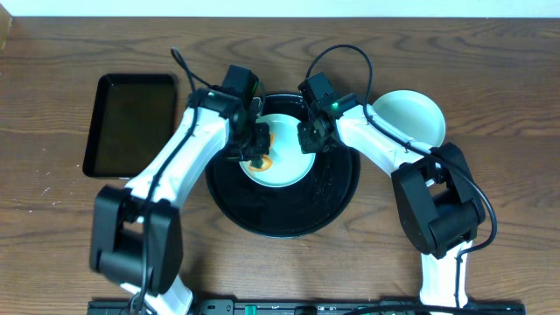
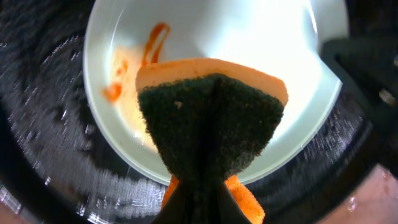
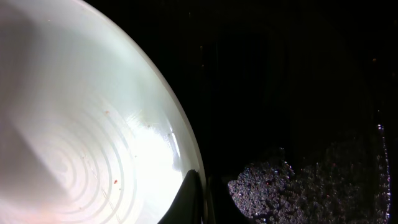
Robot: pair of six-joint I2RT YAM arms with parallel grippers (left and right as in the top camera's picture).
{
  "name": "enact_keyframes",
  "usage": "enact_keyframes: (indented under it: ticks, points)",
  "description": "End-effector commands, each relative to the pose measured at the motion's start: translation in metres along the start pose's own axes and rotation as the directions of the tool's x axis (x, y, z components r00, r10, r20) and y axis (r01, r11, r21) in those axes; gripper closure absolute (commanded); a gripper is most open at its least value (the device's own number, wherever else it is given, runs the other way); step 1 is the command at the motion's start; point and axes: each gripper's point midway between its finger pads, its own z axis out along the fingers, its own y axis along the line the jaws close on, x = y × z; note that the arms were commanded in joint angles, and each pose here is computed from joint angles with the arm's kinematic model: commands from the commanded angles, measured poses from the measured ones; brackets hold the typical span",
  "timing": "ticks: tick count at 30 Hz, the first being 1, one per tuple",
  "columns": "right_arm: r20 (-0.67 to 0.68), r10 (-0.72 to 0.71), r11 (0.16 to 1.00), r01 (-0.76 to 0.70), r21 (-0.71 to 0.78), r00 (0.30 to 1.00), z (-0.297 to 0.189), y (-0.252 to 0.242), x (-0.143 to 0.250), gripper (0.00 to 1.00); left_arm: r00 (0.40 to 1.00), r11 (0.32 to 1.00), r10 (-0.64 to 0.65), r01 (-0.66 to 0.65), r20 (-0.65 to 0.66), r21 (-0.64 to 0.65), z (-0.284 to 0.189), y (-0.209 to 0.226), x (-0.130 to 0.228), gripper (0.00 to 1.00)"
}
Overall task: Clean dirty plates on tray and stack at the side
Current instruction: 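Scrub the green plate center with the left gripper's sponge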
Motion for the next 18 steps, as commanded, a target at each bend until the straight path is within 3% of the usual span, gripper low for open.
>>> enact_keyframes:
  ticks: [1,7,13,18]
  points:
    - [-0.011,0.003,0.999,-0.002,0.047,1.0,0.007,-0.011,0.003,0.99,1.0,1.0,-0.015,0.015,0.017,0.013,0.01,-0.004,-0.014,0.92]
    - [-0.011,0.002,0.999,-0.002,0.047,1.0,0.007,-0.011,0.003,0.99,0.995,0.995,-0.09,0.088,0.042,0.048,0.032,-0.008,-0.031,0.92]
    - [-0.011,0.002,0.999,-0.002,0.048,1.0,0.007,-0.011,0.003,0.99,0.991,0.978,-0.123,0.131,-0.059,0.16,0.064,-0.029,-0.024,0.92]
    - [-0.014,0.002,0.999,-0.002,0.048,1.0,0.007,-0.011,0.003,0.99,0.986,0.977,-0.137,0.15,-0.097,0.151,0.089,-0.031,-0.02,0.92]
